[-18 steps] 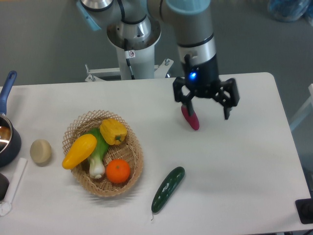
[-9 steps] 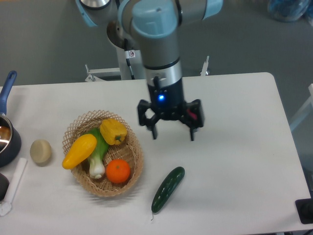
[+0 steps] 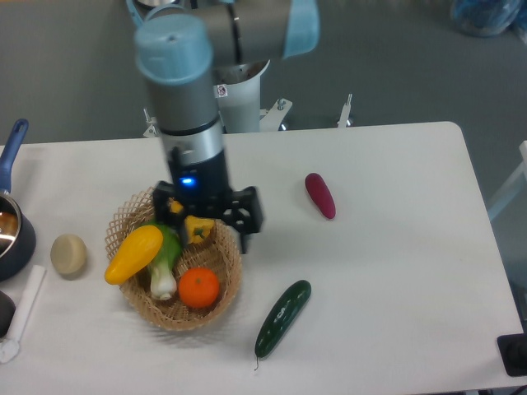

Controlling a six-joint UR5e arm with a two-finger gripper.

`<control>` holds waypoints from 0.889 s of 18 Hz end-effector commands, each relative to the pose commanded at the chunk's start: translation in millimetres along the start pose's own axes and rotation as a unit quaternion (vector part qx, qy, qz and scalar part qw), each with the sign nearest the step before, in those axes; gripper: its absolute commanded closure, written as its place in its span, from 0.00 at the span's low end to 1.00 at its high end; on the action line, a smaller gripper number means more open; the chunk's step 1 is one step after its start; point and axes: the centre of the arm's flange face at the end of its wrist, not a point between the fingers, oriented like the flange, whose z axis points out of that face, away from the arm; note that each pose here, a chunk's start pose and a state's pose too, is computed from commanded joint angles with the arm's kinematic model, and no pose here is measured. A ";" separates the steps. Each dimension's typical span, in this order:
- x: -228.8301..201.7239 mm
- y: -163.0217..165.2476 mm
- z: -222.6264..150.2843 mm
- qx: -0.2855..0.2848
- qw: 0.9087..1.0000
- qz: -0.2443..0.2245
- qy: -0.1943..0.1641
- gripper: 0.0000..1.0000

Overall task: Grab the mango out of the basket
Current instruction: 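Swing the open gripper over the wicker basket toward the yellow squash, then lower the gripper onto the yellow squash and close on it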

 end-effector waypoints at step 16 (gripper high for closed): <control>83.7 20.2 76.3 -0.066 0.987 0.134 0.057 0.00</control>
